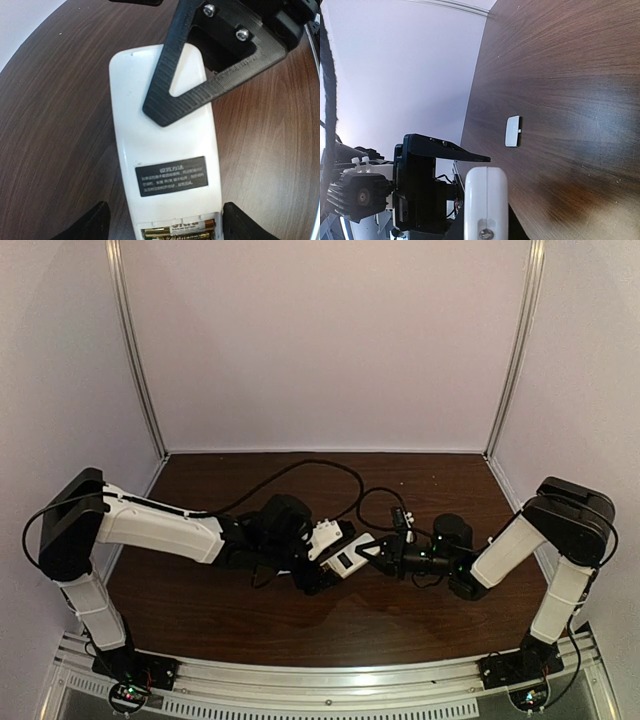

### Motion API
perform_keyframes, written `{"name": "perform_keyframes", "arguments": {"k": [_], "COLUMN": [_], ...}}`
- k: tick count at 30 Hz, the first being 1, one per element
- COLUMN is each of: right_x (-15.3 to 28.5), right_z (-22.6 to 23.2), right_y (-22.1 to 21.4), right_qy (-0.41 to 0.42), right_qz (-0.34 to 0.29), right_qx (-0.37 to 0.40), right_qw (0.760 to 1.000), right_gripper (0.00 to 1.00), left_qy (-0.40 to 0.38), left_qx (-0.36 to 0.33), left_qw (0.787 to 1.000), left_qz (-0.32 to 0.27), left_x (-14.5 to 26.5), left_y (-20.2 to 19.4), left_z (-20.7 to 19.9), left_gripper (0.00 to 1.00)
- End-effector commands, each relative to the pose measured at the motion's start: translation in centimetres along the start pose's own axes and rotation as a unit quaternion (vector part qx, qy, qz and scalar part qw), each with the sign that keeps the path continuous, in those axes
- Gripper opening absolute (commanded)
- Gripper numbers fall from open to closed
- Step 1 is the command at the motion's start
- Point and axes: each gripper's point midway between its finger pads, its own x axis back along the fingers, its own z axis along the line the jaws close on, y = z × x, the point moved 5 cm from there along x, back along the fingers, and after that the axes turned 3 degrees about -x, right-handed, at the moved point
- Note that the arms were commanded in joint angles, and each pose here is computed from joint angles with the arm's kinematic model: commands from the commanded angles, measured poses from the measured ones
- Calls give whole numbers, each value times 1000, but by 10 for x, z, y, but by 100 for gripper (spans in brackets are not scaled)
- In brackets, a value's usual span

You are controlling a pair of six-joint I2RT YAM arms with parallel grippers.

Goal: Load the batteries into the remote control
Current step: Pass from the right arm to the left

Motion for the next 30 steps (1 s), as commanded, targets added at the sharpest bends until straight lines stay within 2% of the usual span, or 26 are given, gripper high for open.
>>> {"name": "perform_keyframes", "arguments": {"k": [1,5,11,15,19,22,26,30], "right_x": [-3,-3,-3,-3,-1,3,14,33], "right_z": [20,22,22,23,20,18,16,13], "right_y": [4,4,4,3,3,5,11,22], "right_qy": [30,35,36,34,20,7,-14,-48], "right_qz": [-9,-10,-8,-3,-2,-5,-11,-34], "right_qx": [14,14,12,15,22,29,39,63], "right_qw": [999,999,999,999,1000,1000,999,996], "right_gripper": [5,6,9,15,37,59,68,73], "left_qy": [8,6,8,5,-9,-26,-58,-85], "left_qx": [3,-2,-12,-16,-22,-30,-48,-63], "left_qw": [1000,1000,1000,1000,1000,999,997,993], "left_qz": [-18,-8,-2,18,20,22,27,43], "left_x": [-6,-9,-10,-10,-4,2,10,16], "left_y": [14,11,10,2,0,-4,-13,-22], "left_z": [4,4,5,3,-1,-6,-15,-19], "left_gripper": [75,63,55,41,30,25,23,23]}}
